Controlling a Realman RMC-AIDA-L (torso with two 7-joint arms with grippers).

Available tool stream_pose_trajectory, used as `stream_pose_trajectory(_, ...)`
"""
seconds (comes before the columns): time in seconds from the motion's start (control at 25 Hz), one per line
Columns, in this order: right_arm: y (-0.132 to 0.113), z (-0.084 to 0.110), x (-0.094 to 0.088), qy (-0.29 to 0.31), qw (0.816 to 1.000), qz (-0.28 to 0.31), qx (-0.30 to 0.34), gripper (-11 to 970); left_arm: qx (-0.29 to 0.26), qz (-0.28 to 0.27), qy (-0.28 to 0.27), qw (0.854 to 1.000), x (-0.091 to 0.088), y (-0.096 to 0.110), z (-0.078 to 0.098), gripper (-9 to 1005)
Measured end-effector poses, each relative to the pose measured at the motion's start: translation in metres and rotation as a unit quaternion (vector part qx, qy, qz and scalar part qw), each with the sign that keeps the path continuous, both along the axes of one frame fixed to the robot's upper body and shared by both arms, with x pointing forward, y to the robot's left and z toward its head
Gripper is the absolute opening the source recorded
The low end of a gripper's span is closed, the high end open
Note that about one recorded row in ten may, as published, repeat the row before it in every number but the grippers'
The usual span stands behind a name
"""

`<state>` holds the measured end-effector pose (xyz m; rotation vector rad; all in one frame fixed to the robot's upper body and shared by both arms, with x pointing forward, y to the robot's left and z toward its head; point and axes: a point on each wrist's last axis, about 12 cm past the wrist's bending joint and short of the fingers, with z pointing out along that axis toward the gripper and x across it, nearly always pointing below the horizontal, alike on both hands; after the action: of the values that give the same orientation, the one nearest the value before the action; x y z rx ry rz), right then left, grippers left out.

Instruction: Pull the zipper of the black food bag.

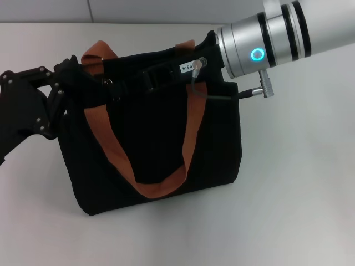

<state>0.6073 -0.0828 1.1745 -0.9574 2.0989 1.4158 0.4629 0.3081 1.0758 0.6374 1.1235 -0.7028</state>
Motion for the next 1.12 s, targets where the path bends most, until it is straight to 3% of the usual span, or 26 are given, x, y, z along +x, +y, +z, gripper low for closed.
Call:
stream_pose_trajectory(0.44,0.004,0.010,-0.001,-0.016,1.000,0.015,-0.015,-2,-0.002,0.005,0.004,1.000,-0.004,0.001,-0.003,15)
stream_pose_trajectory(1.12,0.021,0.036,0.005,-0.033,0.990,0.012,-0.137,-3,-0.007,0.016,0.007,1.000,-0.008,0.003,-0.005,15)
